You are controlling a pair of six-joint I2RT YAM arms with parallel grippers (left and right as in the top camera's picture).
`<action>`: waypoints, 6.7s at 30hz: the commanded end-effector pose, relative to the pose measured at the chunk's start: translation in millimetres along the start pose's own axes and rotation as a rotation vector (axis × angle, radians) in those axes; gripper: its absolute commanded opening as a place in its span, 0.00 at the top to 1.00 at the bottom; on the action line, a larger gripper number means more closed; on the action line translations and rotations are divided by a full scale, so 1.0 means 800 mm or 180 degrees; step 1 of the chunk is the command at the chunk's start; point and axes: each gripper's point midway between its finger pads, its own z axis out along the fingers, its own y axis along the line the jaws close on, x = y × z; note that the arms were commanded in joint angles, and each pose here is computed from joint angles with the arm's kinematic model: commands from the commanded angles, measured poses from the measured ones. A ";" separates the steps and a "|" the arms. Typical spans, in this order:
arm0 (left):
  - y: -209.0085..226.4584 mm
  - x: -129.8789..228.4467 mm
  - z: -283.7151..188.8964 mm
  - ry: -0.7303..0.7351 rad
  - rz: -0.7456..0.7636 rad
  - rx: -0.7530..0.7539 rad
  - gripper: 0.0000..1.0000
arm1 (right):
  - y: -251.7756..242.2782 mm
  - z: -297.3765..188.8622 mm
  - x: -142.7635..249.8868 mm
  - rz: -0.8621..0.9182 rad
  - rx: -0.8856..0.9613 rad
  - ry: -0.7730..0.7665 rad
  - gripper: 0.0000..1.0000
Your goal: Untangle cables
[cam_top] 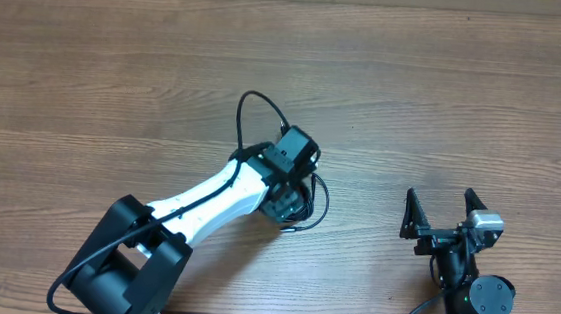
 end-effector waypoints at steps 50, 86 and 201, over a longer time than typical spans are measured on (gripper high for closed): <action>-0.031 -0.023 -0.115 0.0355 -0.1361 0.1354 0.00 | -0.003 0.000 0.001 -0.0012 0.0034 -0.0020 0.00; 0.009 0.045 -0.146 -0.0236 -0.2718 0.0604 0.00 | -0.003 0.000 0.001 -0.0011 0.0030 -0.0026 0.00; -0.011 0.038 -0.132 0.0042 -0.3874 0.0884 0.22 | 0.105 0.038 0.143 0.2786 0.0576 0.3802 0.00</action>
